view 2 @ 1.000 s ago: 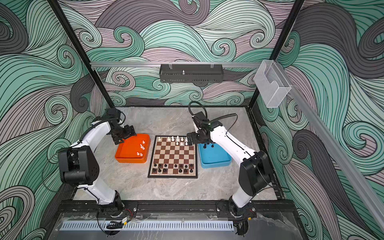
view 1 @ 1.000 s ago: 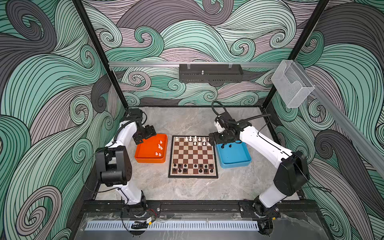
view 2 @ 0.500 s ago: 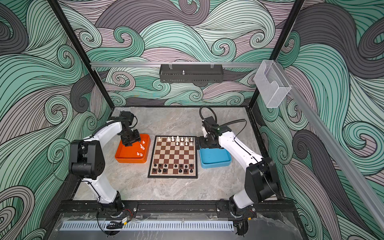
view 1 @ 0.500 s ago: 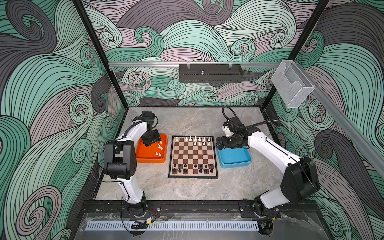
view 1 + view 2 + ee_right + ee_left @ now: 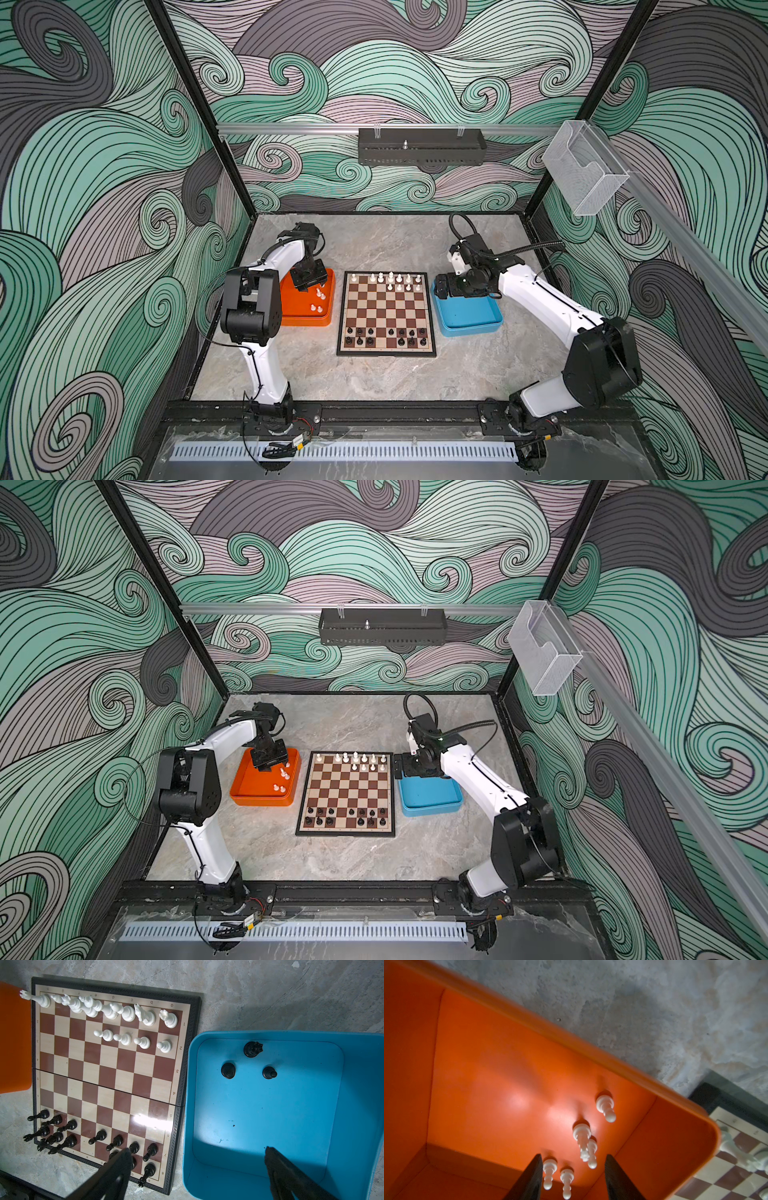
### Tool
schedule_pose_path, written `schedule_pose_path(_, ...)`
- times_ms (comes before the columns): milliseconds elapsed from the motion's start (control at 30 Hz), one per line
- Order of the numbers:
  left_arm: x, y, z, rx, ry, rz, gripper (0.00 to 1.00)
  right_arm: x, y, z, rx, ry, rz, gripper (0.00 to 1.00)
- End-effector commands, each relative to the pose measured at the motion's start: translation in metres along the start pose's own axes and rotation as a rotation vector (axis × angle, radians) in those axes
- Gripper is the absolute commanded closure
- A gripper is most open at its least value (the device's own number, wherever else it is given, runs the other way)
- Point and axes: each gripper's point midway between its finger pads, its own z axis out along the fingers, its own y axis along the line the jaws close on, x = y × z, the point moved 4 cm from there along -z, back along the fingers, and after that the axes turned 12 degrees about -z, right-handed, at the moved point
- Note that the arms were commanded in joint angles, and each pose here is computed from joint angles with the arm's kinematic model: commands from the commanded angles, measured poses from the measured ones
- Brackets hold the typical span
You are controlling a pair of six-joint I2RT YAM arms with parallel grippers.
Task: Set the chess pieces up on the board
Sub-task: 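Lower the left gripper into the orange tray onto a white pawn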
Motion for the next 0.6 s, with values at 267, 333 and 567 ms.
schedule_pose_path(267, 0.002, -0.006, 0.008, -0.028, 0.014, 0.005, 0.58, 0.003, -0.003, -0.003, -0.005, -0.005, 0.0, 0.01)
schedule_pose_path(333, 0.003, -0.006, 0.009, -0.031, 0.017, 0.005, 0.6, 0.003, -0.003, -0.003, -0.004, -0.006, 0.0, 0.01)
schedule_pose_path(567, 0.007, -0.007, 0.014, -0.04, 0.029, 0.015, 0.65, 0.004, -0.005, -0.001, -0.001, 0.001, 0.002, 0.01)
